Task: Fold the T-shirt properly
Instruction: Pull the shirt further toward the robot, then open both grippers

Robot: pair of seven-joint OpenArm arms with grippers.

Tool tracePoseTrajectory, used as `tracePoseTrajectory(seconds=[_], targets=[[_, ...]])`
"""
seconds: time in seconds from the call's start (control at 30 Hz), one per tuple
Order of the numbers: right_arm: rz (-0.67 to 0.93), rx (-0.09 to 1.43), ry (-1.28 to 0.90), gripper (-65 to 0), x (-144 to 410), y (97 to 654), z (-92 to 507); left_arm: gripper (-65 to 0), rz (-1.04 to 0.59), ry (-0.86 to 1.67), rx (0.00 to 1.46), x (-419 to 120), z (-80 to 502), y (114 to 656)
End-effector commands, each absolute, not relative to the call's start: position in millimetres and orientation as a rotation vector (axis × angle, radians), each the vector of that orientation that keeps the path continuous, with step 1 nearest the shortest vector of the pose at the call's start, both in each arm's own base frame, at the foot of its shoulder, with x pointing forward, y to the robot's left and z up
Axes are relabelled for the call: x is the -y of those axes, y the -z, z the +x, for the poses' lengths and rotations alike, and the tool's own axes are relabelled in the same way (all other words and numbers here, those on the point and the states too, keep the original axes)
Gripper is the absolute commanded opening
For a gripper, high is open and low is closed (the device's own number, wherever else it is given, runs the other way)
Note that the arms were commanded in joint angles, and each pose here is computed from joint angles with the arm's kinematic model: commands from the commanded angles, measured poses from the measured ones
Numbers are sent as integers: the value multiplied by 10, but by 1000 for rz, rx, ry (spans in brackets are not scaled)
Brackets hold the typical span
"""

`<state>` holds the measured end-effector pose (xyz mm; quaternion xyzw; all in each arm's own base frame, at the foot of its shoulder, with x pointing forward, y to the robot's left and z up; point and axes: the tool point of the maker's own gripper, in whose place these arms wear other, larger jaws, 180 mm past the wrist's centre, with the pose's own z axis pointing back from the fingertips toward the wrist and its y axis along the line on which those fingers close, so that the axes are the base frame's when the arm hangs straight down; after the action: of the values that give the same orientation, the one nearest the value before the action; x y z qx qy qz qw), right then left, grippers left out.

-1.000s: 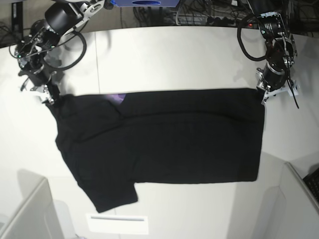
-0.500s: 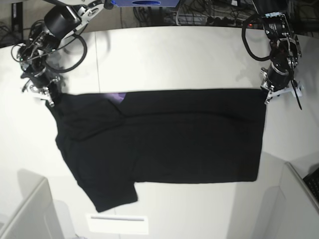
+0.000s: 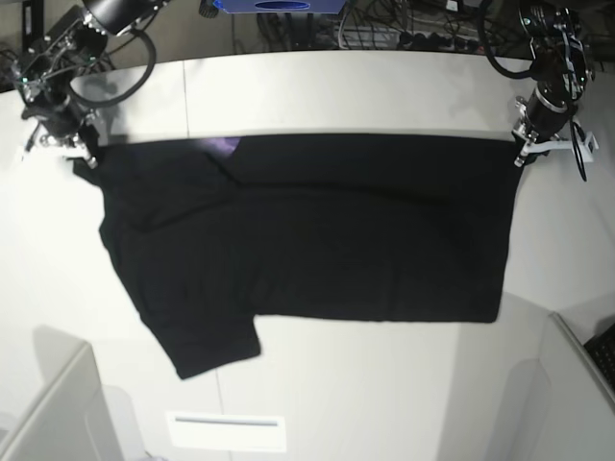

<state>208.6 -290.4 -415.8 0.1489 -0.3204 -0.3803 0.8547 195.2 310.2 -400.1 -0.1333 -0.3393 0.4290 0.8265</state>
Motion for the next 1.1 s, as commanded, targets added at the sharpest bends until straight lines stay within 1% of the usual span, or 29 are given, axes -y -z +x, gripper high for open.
tracePoseTrajectory(seconds=[0.0, 0.3, 0.5, 0.83, 1.07], targets=[[291, 707, 792, -650, 2974, 4067, 2074, -650, -267, -894, 755, -3161, 1962, 3904], [250, 641, 784, -650, 2772, 4122, 1618, -650, -213, -891, 652, -3145, 1493, 4074], [224, 600, 791, -650, 2805, 4186, 1409, -650, -178, -890, 597, -3160, 1236, 4155], [197, 545, 796, -650, 2805, 4262, 1148, -650, -164, -885, 566, -3170, 1108, 4183], [199, 542, 790, -650, 2799, 4262, 1155, -650, -158, -892, 554, -3173, 1064, 4217]])
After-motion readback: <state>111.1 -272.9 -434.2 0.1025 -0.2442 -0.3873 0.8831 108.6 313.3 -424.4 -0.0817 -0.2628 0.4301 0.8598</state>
